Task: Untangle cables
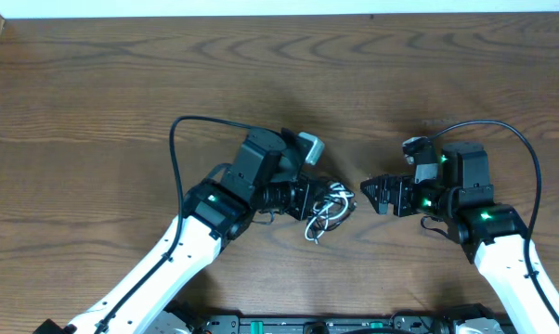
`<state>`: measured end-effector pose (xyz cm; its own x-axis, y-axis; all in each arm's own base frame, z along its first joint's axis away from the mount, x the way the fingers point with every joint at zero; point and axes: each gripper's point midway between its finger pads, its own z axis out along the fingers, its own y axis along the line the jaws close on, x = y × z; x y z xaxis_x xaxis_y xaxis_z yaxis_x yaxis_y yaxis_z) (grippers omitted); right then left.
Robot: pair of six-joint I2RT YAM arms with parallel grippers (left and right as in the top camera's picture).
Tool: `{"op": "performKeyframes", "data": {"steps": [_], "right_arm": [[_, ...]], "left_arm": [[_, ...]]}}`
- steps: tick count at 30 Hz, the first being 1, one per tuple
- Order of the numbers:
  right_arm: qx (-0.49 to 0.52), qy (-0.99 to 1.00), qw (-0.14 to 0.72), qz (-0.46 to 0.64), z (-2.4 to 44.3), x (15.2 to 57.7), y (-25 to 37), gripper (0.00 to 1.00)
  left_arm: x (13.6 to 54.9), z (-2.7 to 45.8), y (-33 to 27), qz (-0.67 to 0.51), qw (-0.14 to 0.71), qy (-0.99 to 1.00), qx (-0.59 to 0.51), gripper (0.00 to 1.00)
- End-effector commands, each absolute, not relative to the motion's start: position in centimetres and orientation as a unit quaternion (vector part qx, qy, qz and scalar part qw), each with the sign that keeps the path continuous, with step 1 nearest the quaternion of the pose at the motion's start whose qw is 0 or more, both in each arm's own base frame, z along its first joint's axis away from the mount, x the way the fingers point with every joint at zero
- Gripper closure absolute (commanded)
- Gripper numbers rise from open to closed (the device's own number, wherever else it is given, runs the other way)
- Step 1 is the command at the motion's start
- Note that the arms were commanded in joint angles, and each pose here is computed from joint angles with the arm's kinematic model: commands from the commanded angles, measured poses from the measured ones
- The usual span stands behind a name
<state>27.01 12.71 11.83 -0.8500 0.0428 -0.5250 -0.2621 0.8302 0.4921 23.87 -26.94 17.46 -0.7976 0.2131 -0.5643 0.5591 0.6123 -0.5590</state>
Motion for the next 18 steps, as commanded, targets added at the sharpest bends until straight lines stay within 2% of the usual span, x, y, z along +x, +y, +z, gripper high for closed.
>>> {"op": "performKeyframes", "data": {"steps": [1, 15, 16, 17, 18], "right_arm": [[-0.086, 0.912, 0.270, 0.298, 12.3, 26.8, 13.4, 0.10], [-0.149, 0.913, 0.229, 0.305, 10.8, 24.8, 16.4, 0.15], [-0.149, 0.917, 0.226, 0.294, 10.3, 24.8, 16.3, 0.20], [-0.145, 0.923, 0.224, 0.276, 9.7, 25.1, 15.9, 0.34], [-0.140, 0.930, 0.223, 0.255, 9.1, 25.3, 15.4, 0.53]], "left_arm": [[23.3, 18.8, -27.5, -0.399, 0.234, 0.852, 0.247, 0.93], [22.4, 23.1, -30.0, -0.491, 0.257, 0.778, 0.296, 0.93], [22.2, 23.3, -30.2, -0.497, 0.256, 0.773, 0.300, 0.93], [22.2, 23.3, -30.2, -0.498, 0.256, 0.772, 0.301, 0.93], [22.2, 23.3, -30.2, -0.498, 0.256, 0.772, 0.301, 0.93]]}}
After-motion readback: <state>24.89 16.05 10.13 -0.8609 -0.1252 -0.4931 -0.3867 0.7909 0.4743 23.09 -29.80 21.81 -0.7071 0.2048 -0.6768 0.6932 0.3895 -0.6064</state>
